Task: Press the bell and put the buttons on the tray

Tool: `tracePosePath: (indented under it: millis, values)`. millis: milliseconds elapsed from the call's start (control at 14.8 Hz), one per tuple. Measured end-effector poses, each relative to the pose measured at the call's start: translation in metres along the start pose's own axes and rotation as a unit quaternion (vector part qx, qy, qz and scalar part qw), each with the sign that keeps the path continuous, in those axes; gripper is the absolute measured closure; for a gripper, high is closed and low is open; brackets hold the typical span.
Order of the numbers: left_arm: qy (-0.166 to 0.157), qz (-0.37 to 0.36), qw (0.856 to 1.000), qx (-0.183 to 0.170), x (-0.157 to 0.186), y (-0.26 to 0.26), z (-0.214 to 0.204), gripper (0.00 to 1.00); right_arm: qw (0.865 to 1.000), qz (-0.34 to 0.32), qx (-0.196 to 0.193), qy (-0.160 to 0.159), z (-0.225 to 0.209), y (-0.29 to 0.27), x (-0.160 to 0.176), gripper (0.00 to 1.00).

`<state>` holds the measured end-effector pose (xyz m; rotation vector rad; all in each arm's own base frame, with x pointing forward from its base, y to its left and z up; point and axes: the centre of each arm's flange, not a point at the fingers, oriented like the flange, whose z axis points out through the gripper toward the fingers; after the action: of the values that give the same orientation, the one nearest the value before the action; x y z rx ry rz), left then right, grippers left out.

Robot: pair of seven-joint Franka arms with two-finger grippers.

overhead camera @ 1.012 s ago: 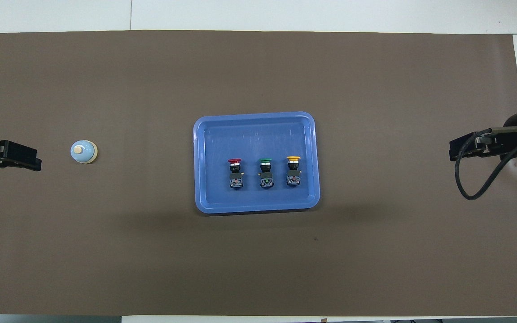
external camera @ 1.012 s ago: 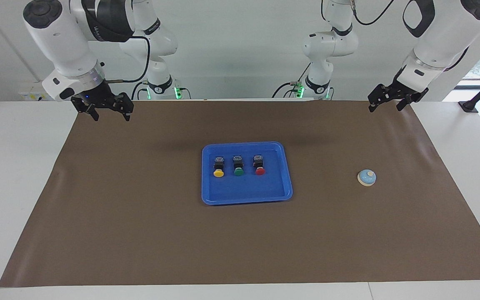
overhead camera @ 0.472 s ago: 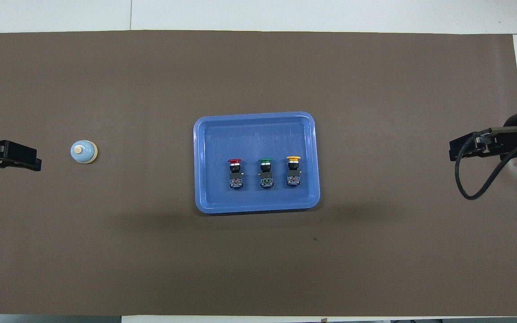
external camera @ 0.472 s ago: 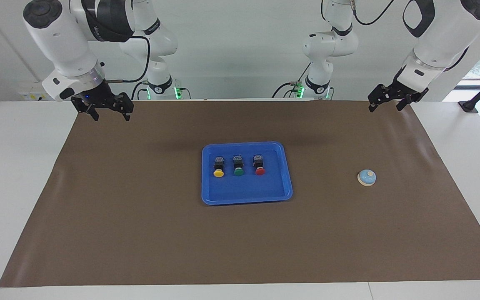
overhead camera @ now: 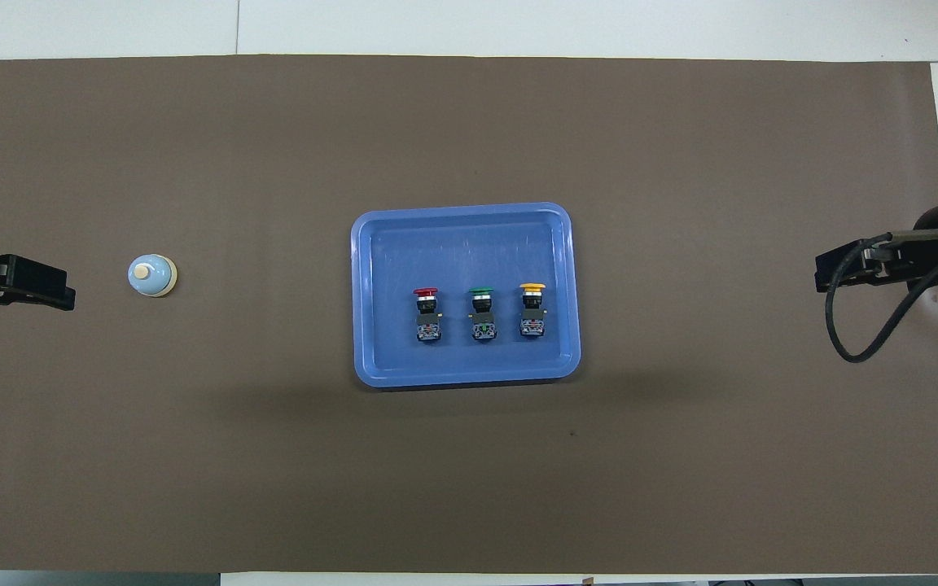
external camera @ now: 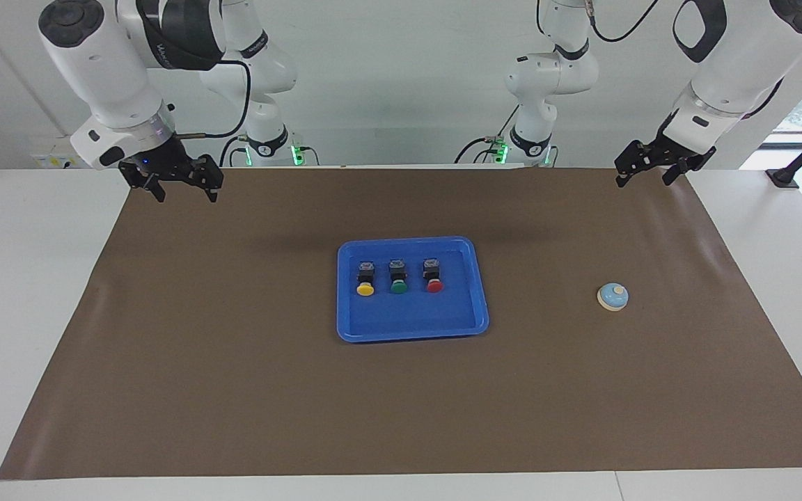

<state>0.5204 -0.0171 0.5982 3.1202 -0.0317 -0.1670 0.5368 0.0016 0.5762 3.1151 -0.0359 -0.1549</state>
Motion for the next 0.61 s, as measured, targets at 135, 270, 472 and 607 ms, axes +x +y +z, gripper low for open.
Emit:
tracePosePath:
  millis: [135,270,472,607]
  values:
    - [0.000,0.000,1.000,0.000,0.0000,0.0000,0.0000,0.00,1.000,0.000,0.000,0.000,0.0000,0.0000,0.0000,0.00]
    - [0.000,0.000,1.000,0.000,0.0000,0.0000,0.0000,0.00,1.000,0.000,0.000,0.000,0.0000,0.0000,0.0000,0.00]
    - [-0.001,-0.001,1.000,0.000,-0.0002,0.0000,0.0001,0.00,1.000,0.000,0.000,0.000,0.0000,0.0000,0.0000,0.00]
    - [-0.001,-0.022,1.000,0.000,-0.0003,0.0019,0.0004,0.00,1.000,0.000,0.000,0.000,0.0000,0.0000,0.0000,0.00]
